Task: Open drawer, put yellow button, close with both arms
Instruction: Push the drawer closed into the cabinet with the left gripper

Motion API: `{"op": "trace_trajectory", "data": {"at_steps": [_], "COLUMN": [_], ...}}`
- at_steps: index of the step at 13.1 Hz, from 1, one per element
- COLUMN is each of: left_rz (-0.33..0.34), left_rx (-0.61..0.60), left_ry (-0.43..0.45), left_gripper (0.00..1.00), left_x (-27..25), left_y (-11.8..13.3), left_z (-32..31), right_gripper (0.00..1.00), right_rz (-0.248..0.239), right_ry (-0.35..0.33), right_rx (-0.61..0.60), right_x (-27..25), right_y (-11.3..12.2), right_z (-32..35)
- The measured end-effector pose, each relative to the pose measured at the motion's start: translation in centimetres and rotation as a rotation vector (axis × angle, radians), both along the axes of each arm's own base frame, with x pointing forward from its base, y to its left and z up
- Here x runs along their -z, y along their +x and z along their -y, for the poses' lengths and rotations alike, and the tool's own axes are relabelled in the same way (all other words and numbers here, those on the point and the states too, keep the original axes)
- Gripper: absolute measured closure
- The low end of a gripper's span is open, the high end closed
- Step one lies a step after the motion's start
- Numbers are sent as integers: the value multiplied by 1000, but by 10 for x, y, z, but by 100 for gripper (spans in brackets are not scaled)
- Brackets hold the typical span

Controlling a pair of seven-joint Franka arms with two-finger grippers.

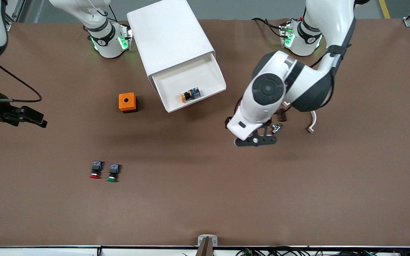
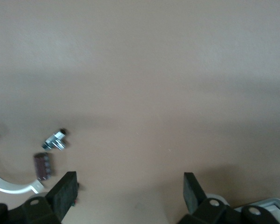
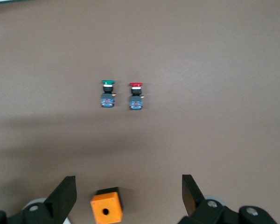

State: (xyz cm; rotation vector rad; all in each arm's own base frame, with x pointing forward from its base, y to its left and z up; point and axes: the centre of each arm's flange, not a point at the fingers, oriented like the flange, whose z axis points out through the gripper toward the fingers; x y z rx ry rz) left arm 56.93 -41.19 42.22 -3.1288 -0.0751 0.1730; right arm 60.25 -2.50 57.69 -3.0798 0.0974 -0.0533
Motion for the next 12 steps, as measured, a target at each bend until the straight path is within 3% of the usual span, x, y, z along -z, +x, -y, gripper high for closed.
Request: {"op": "trace_trajectory", "data": {"at_steps": [3, 7, 12], "left_rz": [4, 41, -72], "left_rx": [-45, -156, -199], "left_ry": [5, -34, -59], "left_gripper": [0, 0, 0], "left_x": [19, 51, 63], "left_y": [-30, -54, -97], "left_z": [44, 83, 117], "right_gripper": [0, 0, 0], "right_rz": [14, 5, -1], "right_ry": [-42, -50, -48], "right_rx": [-29, -44, -36], "right_x": [-15, -14, -12], "right_y": [-18, -30, -31], "right_z": [21, 23, 26]}}
